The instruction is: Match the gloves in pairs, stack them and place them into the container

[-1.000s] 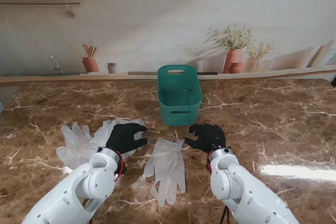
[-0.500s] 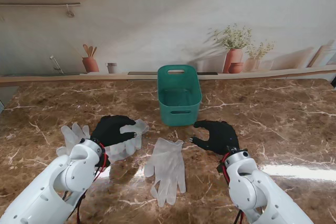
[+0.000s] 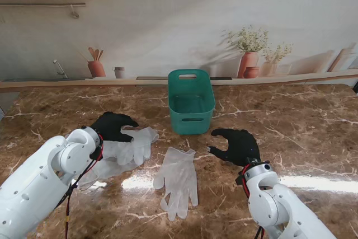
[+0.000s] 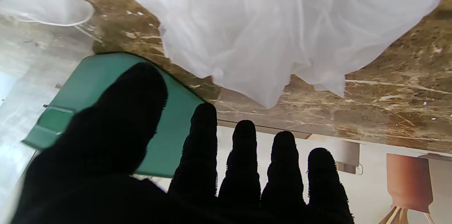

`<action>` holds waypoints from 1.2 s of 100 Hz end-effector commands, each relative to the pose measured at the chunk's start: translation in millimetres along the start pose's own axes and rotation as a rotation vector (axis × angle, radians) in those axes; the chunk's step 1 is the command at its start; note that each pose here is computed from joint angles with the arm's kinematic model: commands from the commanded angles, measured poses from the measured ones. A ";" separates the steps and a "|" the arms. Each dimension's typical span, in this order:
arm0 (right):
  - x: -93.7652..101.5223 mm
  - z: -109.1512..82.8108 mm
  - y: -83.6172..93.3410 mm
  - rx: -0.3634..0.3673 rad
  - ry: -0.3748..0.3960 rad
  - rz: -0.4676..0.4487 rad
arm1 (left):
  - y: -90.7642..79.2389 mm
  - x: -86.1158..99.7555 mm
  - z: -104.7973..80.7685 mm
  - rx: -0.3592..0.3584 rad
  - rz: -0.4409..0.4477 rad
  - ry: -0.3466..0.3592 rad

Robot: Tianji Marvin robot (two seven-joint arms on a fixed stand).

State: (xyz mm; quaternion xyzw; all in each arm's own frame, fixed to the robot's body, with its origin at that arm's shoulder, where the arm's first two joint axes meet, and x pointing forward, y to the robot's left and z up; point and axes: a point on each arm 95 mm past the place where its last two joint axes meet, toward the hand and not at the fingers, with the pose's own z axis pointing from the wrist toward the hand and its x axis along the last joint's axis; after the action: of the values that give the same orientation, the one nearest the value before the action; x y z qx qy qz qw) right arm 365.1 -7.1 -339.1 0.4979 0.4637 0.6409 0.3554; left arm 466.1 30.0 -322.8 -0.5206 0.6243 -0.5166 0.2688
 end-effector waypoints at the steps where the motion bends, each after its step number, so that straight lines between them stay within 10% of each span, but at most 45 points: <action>1: -3.9 -1.2 -0.6 0.010 -0.008 0.003 | -4.2 -3.6 7.9 -0.017 -0.006 -0.019; 59: -3.0 -2.3 -3.8 0.028 -0.011 0.021 | 18.5 9.7 35.8 -0.184 0.130 0.054; 120: -0.2 -2.2 -5.4 0.045 -0.005 0.048 | 22.7 17.0 53.8 -0.088 0.171 0.044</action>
State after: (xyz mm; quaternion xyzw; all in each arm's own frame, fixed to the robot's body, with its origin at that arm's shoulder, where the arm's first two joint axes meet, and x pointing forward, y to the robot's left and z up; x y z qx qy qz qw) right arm 365.6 -7.5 -339.8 0.5109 0.4614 0.6424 0.3368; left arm 498.8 -6.3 -355.8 -0.4659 0.6958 -0.4744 0.2715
